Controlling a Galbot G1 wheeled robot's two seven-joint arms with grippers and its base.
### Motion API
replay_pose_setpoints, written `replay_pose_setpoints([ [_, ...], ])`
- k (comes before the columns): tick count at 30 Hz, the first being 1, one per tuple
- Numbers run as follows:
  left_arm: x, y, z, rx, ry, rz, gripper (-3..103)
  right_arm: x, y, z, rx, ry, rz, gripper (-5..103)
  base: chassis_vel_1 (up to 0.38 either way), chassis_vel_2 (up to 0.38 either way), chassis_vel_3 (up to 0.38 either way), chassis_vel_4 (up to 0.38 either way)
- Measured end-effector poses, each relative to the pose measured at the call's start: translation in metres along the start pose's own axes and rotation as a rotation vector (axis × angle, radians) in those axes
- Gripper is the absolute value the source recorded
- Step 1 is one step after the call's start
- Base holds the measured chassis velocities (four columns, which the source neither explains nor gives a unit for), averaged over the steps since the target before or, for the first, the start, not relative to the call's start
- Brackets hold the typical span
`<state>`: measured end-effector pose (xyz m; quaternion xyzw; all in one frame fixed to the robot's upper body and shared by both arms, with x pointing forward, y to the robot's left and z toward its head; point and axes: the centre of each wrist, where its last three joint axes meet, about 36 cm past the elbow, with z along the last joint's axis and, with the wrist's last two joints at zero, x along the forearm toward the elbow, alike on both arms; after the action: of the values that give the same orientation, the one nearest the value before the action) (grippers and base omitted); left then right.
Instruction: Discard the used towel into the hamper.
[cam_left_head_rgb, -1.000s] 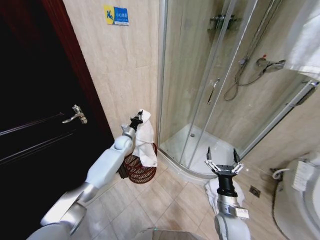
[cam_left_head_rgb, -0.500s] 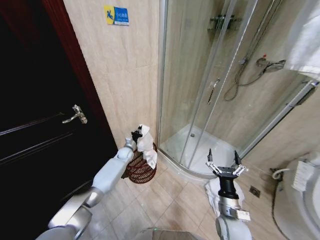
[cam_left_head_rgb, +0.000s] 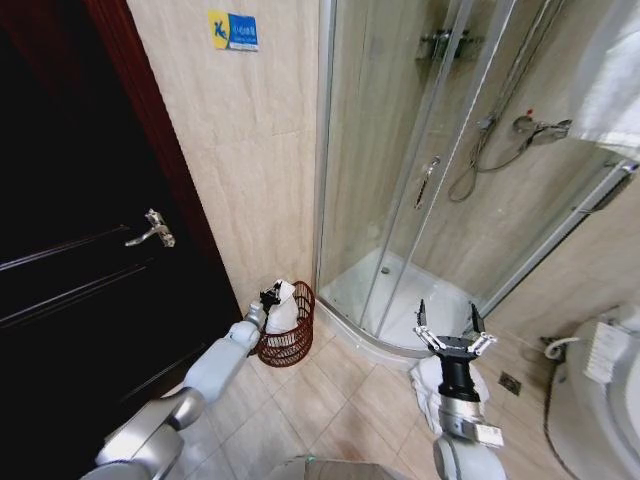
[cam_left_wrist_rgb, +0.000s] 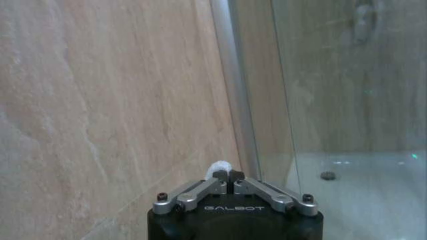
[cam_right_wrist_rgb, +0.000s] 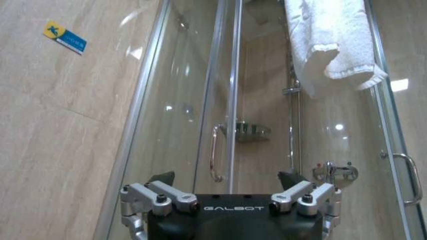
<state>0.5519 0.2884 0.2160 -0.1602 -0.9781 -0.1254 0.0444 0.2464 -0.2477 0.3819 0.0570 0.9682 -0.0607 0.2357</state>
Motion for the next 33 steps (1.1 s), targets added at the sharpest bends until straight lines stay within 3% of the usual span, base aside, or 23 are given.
replay_pose_setpoints([
  [7,-0.003,-0.002,0.021,-0.085,0.017,0.016,0,0.000,0.000,0.000,-0.002,-0.002,0.002,100,0.000,0.000,0.000,0.000],
  [12,-0.008,-0.008,0.026,-0.112,0.049,0.025,0,0.001,-0.001,0.003,0.001,-0.005,0.001,100,0.000,0.000,0.000,0.000],
  [25,-0.023,-0.031,0.030,-0.138,0.099,0.029,0,0.003,-0.002,0.007,-0.001,-0.005,0.007,100,0.000,0.000,0.000,0.000],
  [33,-0.025,-0.030,0.032,-0.138,0.142,0.031,0,0.001,-0.004,0.007,-0.005,-0.012,0.006,100,0.000,0.000,0.000,0.000],
])
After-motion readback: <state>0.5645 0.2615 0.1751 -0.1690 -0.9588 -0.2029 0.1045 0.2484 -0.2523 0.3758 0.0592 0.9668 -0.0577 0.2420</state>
